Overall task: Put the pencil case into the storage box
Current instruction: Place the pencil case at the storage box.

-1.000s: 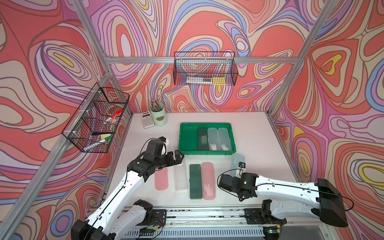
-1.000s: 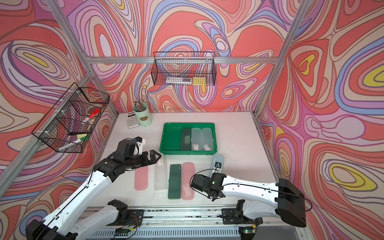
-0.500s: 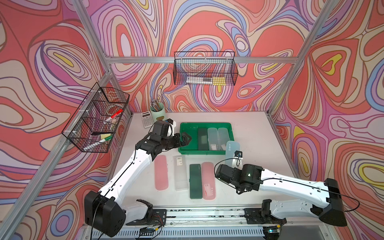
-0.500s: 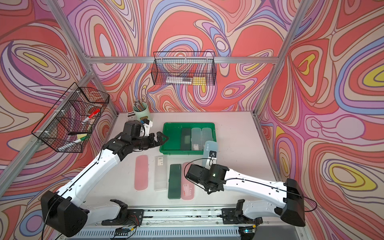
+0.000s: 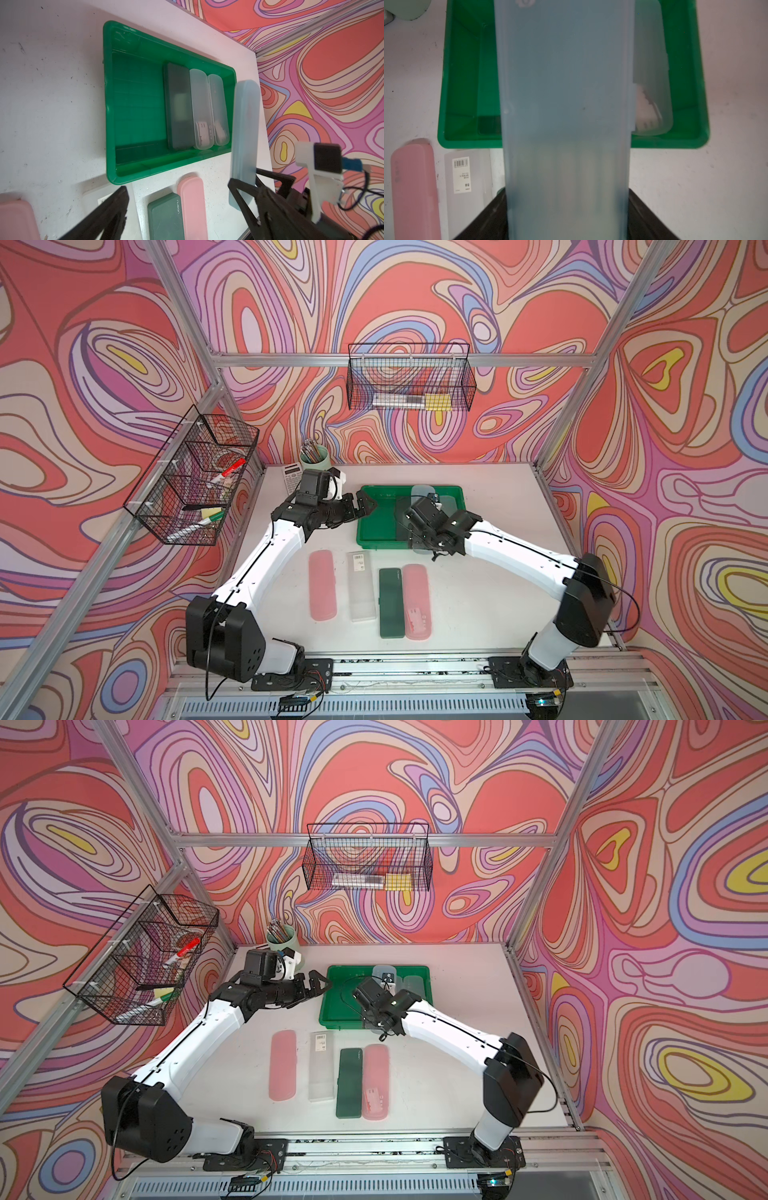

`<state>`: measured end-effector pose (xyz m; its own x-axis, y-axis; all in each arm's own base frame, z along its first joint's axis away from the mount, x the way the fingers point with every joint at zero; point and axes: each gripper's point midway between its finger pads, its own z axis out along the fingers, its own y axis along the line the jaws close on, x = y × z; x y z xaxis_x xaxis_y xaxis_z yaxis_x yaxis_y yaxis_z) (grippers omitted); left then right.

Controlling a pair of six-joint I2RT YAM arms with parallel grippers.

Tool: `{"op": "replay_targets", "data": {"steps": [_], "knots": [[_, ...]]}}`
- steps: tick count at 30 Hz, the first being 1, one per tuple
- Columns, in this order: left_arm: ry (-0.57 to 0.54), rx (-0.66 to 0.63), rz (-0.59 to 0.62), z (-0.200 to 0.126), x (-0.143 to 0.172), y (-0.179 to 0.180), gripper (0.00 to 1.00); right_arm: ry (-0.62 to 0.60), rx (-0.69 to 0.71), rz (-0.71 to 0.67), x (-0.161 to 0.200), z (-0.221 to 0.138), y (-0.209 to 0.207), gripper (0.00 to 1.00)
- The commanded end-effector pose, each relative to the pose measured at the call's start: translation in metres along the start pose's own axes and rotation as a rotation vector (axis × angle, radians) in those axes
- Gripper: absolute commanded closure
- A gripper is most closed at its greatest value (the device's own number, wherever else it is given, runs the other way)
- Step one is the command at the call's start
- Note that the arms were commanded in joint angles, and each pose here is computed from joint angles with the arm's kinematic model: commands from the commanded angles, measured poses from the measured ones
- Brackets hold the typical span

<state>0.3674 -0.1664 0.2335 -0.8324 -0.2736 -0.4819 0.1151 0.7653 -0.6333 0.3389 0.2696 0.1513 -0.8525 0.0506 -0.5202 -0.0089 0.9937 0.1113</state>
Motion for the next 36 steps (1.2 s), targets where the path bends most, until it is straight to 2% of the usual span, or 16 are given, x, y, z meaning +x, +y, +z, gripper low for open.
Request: {"op": "replay_targets", "data": {"steps": [1, 10, 27, 30, 32, 36], "knots": [[-0.014, -0.044, 0.010, 0.001, -0.003, 0.017, 0.01, 0.014, -0.092, -0.055, -0.014, 0.025, 0.035, 0.40], [-0.013, -0.083, 0.007, 0.005, -0.002, 0.032, 0.01, 0.048, -0.109, -0.029, -0.025, 0.088, 0.078, 0.42], [-0.007, -0.068, -0.032, 0.020, -0.001, 0.039, 0.01, 0.055, -0.059, 0.036, -0.025, 0.133, 0.091, 0.42], [-0.004, -0.073, -0.030, 0.018, 0.001, 0.040, 0.01, 0.064, -0.046, 0.041, -0.021, 0.138, 0.088, 0.26], [-0.001, -0.073, -0.031, 0.017, 0.003, 0.040, 0.01, 0.068, -0.040, 0.039, -0.019, 0.137, 0.086, 0.18], [0.014, -0.068, -0.041, 0.015, 0.010, 0.040, 0.01, 0.040, -0.042, 0.045, -0.029, 0.126, 0.085, 0.11]]}}
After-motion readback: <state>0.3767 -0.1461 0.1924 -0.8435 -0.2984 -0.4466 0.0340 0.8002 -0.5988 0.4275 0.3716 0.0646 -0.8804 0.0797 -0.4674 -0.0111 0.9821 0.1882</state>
